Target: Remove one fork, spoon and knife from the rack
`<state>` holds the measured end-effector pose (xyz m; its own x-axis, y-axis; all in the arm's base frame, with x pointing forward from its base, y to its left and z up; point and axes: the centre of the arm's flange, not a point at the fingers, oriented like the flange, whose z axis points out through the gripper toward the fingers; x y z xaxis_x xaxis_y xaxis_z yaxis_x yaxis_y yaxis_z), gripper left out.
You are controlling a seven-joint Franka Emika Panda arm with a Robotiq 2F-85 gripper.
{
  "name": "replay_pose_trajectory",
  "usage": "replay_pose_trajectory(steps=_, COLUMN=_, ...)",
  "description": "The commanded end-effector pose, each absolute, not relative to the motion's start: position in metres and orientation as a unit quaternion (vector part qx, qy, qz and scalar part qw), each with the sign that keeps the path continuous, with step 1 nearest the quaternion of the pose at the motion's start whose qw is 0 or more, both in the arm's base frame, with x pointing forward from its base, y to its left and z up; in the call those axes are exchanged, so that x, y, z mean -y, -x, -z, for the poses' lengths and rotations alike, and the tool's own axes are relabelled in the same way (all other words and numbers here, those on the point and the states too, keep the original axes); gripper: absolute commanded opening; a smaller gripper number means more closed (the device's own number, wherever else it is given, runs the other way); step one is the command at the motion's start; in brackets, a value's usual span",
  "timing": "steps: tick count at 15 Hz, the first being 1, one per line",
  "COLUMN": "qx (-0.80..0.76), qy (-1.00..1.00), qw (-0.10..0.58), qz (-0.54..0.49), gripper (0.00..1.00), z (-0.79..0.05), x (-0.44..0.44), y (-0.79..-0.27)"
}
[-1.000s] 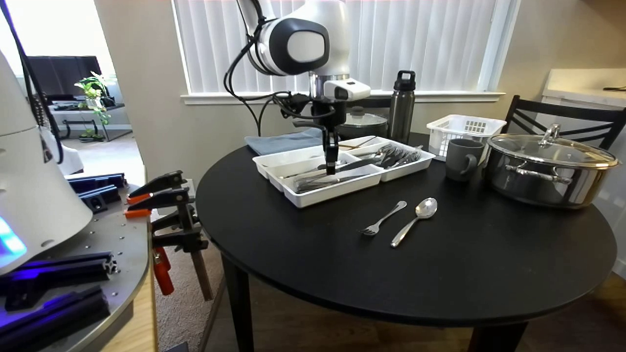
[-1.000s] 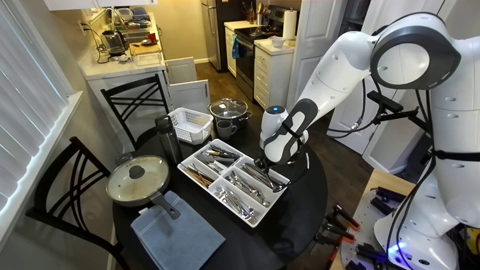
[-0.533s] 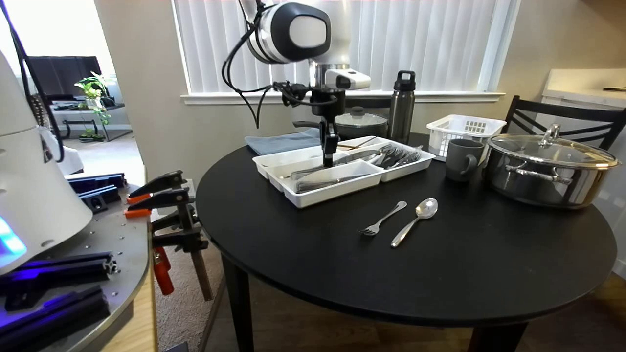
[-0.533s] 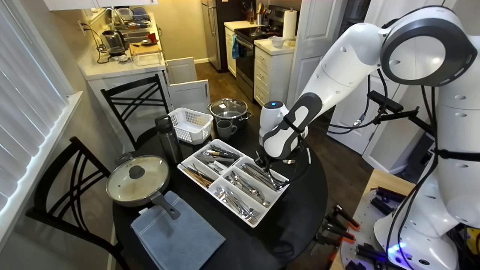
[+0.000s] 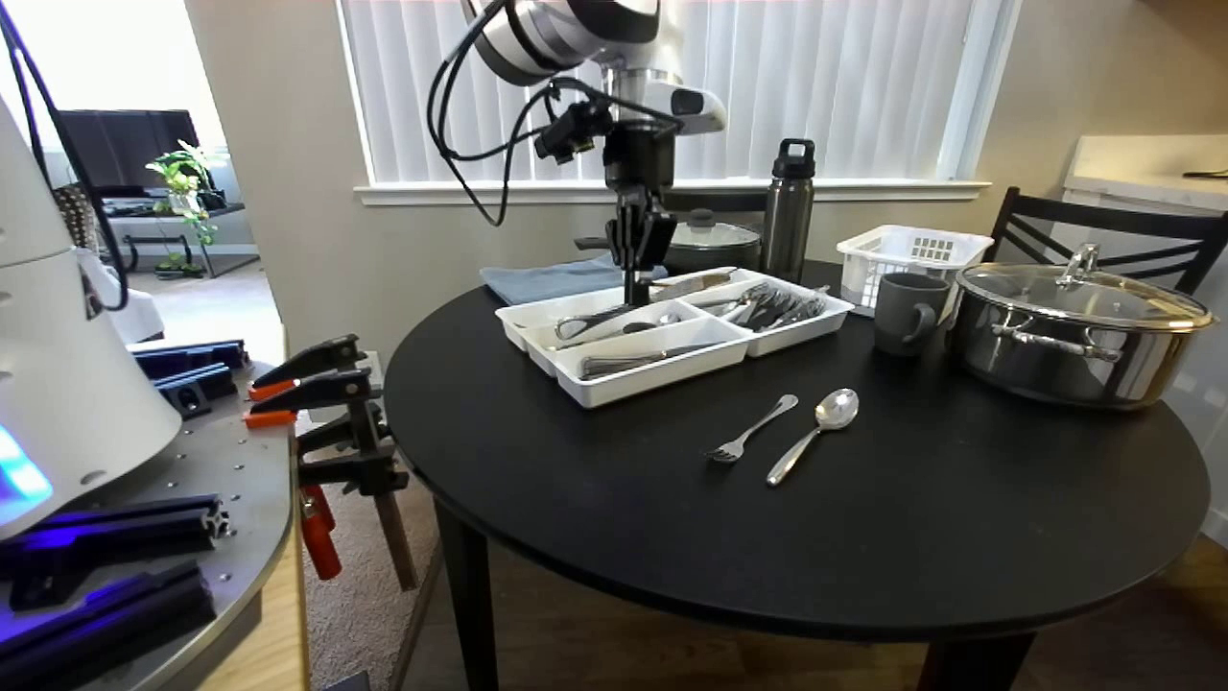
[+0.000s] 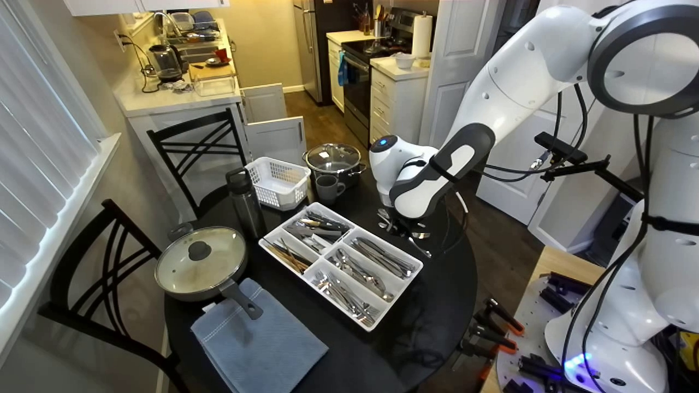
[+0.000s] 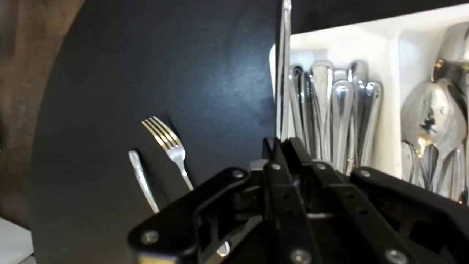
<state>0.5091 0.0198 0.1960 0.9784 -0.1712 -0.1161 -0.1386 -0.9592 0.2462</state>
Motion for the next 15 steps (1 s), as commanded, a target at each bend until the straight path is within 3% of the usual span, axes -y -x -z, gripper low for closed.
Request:
replay_pose_trajectory(steps=1, qx=0.032, qy=-0.98, qw=0.183, qz=0.076, gripper=0.02, z=-0.207, x=-0.011, y=-0.51)
replay_pose_trajectory(steps=7, qx=0.002, qy=-0.959, qw=0.274, qz=0.076, gripper=0.02, z=-0.139, x=0.013, y=-0.509)
replay_pose_trajectory(steps=15, qx=0.001, qy=-0.947, qw=0.307, qz=0.099, gripper=0.02, z=-0.078, x=0.02, y=-0.505)
